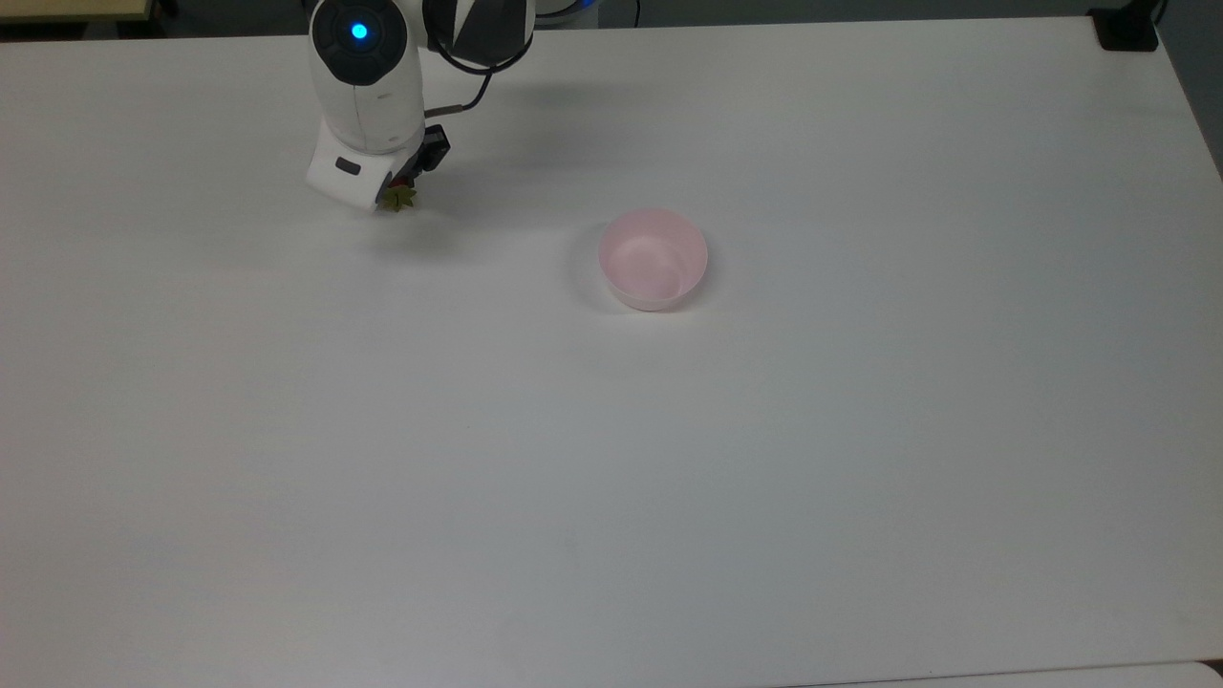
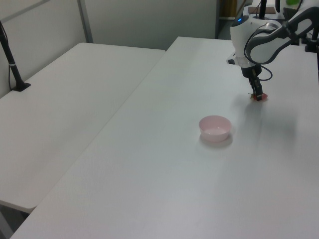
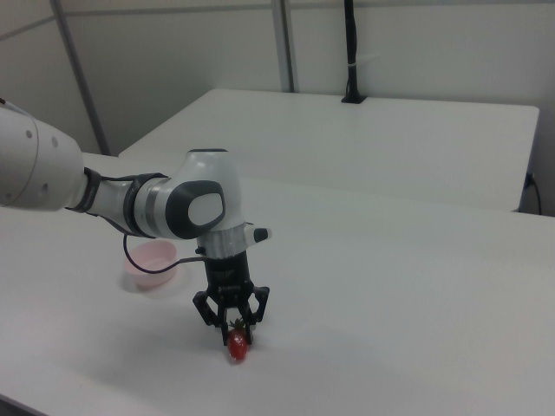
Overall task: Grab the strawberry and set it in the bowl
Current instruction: 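Lift the strawberry and carry it over the pink bowl, then lower the strawberry into the pink bowl and open the gripper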
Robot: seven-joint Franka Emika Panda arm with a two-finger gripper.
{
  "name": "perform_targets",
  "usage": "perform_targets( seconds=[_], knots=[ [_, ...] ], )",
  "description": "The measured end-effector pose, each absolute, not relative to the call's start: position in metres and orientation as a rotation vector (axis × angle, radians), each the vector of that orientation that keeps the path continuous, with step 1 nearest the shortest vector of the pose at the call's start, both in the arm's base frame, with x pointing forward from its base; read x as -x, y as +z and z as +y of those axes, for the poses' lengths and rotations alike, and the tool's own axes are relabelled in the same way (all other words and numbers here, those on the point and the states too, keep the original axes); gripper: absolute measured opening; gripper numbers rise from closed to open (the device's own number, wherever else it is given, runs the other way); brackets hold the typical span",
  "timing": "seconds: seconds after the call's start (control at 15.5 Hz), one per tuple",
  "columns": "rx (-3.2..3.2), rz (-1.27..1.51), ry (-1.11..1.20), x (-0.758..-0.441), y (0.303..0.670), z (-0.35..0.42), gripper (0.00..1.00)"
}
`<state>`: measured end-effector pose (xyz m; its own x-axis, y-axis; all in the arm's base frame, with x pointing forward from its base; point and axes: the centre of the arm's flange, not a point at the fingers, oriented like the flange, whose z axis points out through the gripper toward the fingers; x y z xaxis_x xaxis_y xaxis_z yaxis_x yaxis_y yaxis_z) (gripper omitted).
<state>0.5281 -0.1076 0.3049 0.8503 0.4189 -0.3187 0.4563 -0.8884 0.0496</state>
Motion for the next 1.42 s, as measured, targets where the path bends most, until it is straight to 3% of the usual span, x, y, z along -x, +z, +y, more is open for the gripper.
perform_targets(
  seconds=[0.32, 0.71, 0.9, 1.1, 1.42],
  knots=[
    [-2.902, 0.677, -0.454, -0.534, 0.324, -0.109, 0.41],
    [-2.996, 0.561, -0.346, -0.565, 0.444, -0.100, 0.41],
    [-3.039, 0.505, -0.236, -0.580, 0.490, -0.057, 0.41],
    [-3.047, 0.485, -0.223, -0.585, 0.489, 0.012, 0.41],
    [-3.016, 0.474, -0.297, -0.593, 0.427, 0.118, 0.41]
  ],
)
